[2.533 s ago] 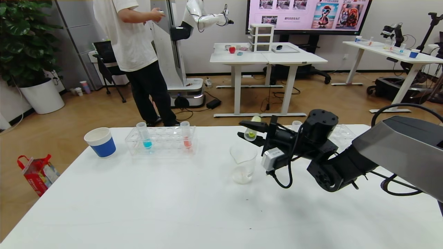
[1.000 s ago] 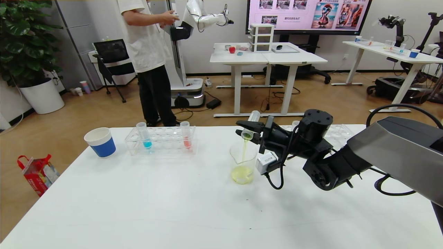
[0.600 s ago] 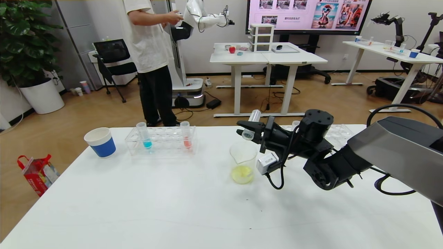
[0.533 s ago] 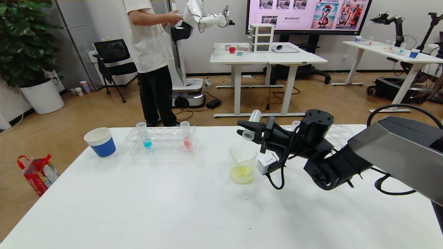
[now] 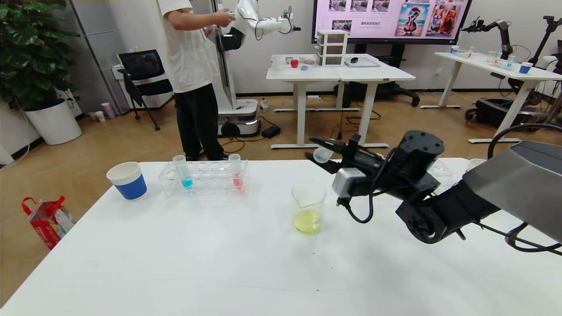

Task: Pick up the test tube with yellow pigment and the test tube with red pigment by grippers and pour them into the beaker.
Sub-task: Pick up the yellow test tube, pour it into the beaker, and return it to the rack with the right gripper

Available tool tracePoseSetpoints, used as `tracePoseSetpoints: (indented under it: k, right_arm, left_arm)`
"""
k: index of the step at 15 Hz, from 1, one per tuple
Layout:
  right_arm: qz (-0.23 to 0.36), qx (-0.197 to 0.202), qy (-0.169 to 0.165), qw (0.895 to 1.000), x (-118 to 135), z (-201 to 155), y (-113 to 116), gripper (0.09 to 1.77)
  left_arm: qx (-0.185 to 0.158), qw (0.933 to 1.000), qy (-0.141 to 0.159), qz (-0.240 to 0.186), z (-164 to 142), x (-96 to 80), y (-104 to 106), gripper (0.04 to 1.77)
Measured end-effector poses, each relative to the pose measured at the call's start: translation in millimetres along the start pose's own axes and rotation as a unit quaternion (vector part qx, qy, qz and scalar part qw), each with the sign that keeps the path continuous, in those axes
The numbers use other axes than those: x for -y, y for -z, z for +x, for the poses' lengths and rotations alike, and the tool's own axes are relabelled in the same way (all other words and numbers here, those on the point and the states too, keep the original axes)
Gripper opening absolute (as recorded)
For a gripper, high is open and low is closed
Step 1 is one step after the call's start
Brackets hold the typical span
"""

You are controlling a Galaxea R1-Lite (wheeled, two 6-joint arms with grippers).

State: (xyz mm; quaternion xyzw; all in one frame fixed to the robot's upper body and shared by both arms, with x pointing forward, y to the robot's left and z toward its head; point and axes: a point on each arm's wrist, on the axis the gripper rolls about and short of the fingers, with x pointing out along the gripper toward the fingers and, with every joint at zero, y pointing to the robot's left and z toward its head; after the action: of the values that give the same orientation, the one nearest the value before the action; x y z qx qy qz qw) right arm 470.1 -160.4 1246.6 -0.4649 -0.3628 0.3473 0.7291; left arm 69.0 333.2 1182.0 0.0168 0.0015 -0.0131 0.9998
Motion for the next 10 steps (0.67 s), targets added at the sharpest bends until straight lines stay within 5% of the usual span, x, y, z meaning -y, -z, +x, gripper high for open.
tracePoseSetpoints:
  k: [2, 5, 8, 10]
  right_arm:
    - [0.11, -0.014, 0.056, 0.992, 10.8, -3.2, -12.5, 0.51]
    - [0.234, -0.072, 0.16, 0.956, 19.0, -7.0, -19.6, 0.52]
    - [0.357, -0.142, 0.248, 0.889, 15.9, -7.4, -20.8, 0.51]
    - [0.407, -0.199, 0.247, 0.857, 9.5, -11.0, -19.5, 0.51]
  left_arm:
    - [0.0, 1.0, 0.0, 0.0, 0.0, 0.0, 0.0, 1.75]
    - [0.0, 1.0, 0.0, 0.0, 0.0, 0.0, 0.0, 1.75]
    - [0.0, 1.0, 0.0, 0.0, 0.0, 0.0, 0.0, 1.75]
    - [0.0, 1.0, 0.0, 0.0, 0.0, 0.0, 0.0, 1.75]
